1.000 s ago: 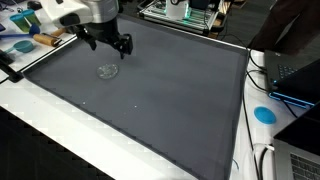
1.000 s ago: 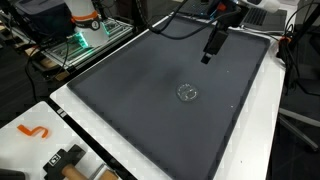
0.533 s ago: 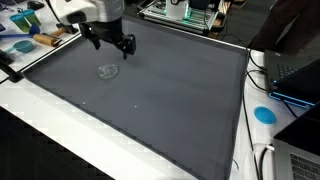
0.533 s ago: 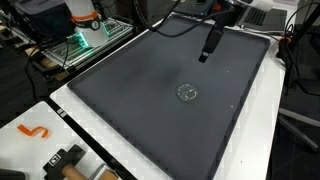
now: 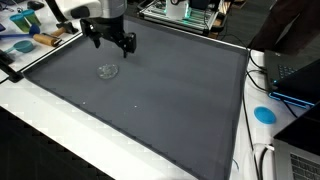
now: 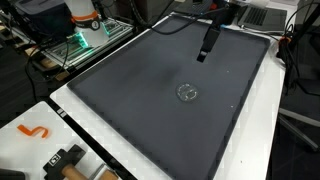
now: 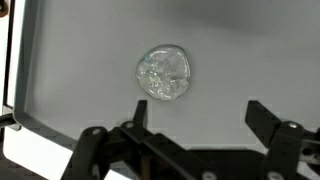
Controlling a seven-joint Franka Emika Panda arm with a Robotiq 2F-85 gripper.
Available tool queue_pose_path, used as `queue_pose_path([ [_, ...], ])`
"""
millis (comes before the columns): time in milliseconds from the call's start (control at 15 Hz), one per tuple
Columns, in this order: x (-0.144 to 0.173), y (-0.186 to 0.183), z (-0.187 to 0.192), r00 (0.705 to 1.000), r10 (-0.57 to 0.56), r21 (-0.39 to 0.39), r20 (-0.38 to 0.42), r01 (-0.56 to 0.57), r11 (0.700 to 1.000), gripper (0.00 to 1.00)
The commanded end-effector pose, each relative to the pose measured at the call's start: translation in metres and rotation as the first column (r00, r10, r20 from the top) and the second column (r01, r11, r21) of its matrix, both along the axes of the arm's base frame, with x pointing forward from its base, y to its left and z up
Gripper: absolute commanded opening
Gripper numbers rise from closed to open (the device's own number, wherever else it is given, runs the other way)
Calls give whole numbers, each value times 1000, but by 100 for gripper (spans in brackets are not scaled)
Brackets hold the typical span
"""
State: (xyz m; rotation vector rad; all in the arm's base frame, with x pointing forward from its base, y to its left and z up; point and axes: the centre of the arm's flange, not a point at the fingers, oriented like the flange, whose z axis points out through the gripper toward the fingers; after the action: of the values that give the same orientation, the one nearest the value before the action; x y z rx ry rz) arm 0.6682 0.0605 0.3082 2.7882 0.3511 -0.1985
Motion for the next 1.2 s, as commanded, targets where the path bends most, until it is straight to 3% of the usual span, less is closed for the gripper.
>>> queue_pose_path([
  [0, -19, -6, 2, 1000, 1, -26, 15, -1, 1000, 100],
  [533, -25, -17, 11, 1000, 24, 1, 21, -24, 1000, 100],
  [1133, -25, -61, 32, 991, 77, 90, 108, -87, 992, 100],
])
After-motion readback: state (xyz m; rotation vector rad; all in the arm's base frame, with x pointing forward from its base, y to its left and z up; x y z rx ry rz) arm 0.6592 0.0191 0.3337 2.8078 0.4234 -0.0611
